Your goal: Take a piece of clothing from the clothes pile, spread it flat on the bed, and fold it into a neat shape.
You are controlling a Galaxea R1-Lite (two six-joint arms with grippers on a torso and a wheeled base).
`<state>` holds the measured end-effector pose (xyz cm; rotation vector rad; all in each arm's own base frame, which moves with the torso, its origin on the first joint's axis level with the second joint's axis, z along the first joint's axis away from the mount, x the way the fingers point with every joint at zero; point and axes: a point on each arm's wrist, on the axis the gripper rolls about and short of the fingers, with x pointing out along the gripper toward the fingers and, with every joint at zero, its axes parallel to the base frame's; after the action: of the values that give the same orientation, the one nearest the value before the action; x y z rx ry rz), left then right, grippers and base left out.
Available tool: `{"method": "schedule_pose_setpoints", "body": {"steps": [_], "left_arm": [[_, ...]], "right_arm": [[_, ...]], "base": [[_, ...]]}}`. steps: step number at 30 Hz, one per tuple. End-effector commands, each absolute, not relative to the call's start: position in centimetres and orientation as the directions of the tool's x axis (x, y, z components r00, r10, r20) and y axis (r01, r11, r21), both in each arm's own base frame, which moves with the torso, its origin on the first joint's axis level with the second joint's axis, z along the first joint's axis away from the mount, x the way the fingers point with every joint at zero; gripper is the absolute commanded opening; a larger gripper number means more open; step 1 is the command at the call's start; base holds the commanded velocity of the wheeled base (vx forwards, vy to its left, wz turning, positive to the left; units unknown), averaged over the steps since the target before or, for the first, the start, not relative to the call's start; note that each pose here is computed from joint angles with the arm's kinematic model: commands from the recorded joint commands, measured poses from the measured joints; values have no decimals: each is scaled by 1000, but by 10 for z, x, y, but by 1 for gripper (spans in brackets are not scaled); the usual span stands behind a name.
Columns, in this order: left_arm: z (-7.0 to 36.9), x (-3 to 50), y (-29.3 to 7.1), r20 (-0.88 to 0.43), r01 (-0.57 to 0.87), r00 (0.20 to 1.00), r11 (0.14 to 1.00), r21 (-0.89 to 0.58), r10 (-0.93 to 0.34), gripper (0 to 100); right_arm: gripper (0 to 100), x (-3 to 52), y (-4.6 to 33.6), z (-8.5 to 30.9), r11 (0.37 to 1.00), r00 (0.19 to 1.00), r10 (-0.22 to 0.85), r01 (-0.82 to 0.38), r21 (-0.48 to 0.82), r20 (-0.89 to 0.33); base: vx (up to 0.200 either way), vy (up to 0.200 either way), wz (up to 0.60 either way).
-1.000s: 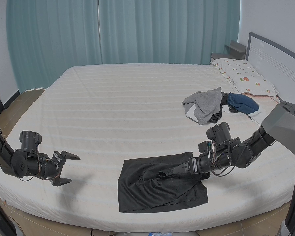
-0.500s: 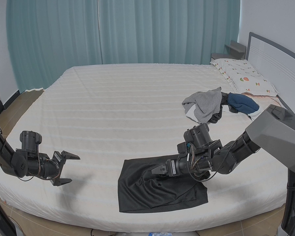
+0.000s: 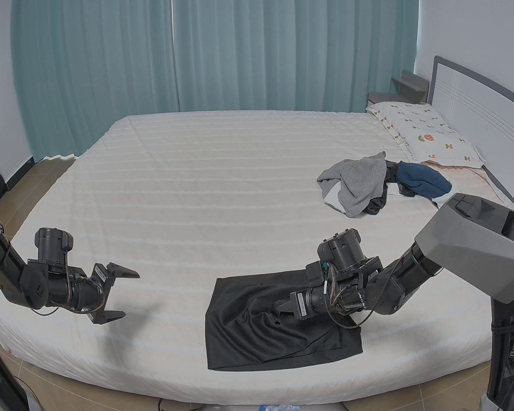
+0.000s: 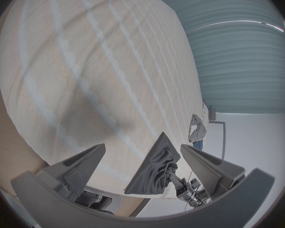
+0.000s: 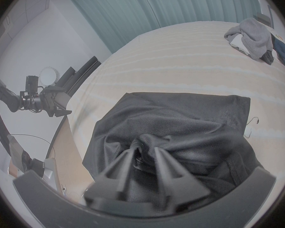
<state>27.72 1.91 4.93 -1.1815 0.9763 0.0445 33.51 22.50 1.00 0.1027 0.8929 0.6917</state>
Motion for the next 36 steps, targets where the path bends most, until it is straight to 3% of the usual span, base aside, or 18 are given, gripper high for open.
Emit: {"method": "schedule_pose_setpoints", "body": {"steps": [1, 11, 23, 24, 36], "left_arm": [[49, 277, 19, -658, -503, 608, 427, -752, -443, 100], [49, 277, 19, -658, -503, 608, 427, -752, -443, 100], [49, 277, 19, -658, -503, 608, 427, -752, -443, 100], [49, 277, 19, -658, -503, 608, 427, -752, -443, 100], [48, 277, 19, -659, -504, 607, 427, -751, -443, 100]], "right_arm": [[0, 336, 225, 10, 783, 434, 592, -511, 356, -679], [0, 335, 201, 31, 815, 489, 559, -473, 336, -670], [0, 324, 175, 22, 837, 468, 521, -446, 318, -714], [100, 323, 175, 22, 835, 466, 523, -449, 318, -714], [100, 311, 181, 33, 785, 417, 588, -499, 366, -693]], "base": [[0, 0, 0], [0, 0, 0], [0, 0, 0], [0, 0, 0], [0, 0, 0]]}}
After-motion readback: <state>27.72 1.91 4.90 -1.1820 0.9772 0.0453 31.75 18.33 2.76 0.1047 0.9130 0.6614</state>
